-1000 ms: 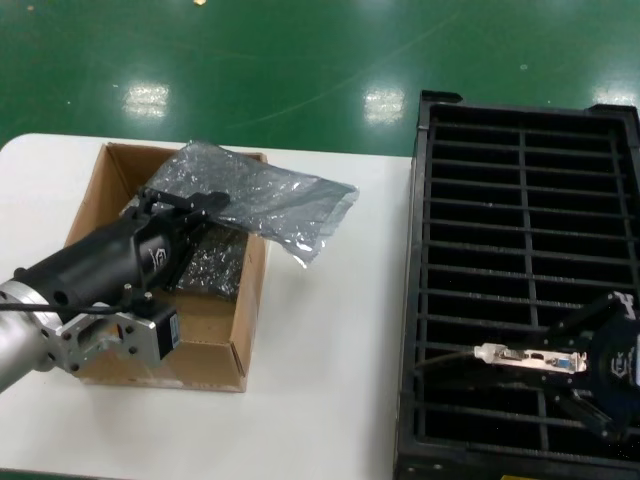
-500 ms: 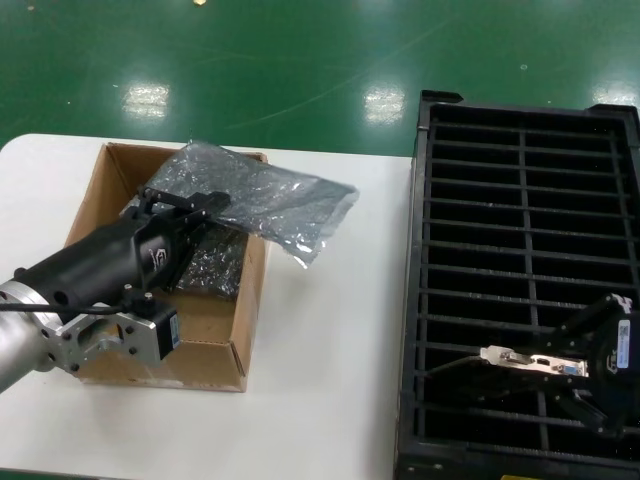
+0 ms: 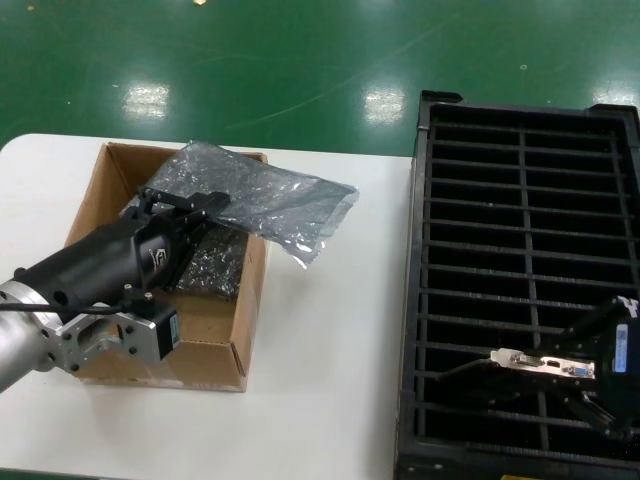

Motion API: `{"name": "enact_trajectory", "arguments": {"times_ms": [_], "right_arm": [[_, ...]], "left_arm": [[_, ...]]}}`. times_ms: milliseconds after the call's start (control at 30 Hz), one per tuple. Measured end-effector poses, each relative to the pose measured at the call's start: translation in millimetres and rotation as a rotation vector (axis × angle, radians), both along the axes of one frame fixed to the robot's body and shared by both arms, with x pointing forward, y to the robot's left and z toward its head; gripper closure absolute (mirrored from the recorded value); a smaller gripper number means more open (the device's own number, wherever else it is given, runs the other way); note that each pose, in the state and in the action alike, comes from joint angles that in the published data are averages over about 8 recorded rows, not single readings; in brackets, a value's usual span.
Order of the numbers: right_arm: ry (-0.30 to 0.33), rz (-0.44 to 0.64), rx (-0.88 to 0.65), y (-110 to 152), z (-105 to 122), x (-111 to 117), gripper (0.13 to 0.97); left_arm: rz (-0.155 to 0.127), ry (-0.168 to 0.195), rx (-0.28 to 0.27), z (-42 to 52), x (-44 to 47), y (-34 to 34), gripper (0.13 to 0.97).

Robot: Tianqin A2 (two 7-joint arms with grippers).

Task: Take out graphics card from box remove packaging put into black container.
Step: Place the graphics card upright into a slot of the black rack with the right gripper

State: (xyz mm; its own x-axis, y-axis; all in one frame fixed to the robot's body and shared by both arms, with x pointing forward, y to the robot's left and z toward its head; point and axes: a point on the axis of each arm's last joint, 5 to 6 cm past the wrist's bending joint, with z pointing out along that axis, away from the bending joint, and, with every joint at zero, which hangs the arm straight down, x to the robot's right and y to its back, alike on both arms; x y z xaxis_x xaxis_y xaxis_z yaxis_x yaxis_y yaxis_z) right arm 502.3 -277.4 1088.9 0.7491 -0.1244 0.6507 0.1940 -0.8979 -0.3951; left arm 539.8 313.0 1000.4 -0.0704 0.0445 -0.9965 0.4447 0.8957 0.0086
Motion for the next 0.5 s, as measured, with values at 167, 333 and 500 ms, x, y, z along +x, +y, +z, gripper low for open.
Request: {"name": "enact_trajectory", "arguments": {"times_ms": [167, 333, 500], "right_arm": [[-0.004, 0.003, -0.021, 4.0, -0.4, 0.8, 0.908], [-0.008, 0.011, -0.038, 8.4, -1.6, 2.4, 0.908], [-0.015, 0.022, -0.057, 13.8, -3.0, 4.3, 0.908]], "left_arm": [[0.000, 0.000, 0.000, 0.0, 0.0, 0.0, 0.957], [0.000, 0.000, 0.000, 0.0, 0.0, 0.0, 0.957], [0.000, 0.000, 0.000, 0.0, 0.0, 0.0, 0.957]]}}
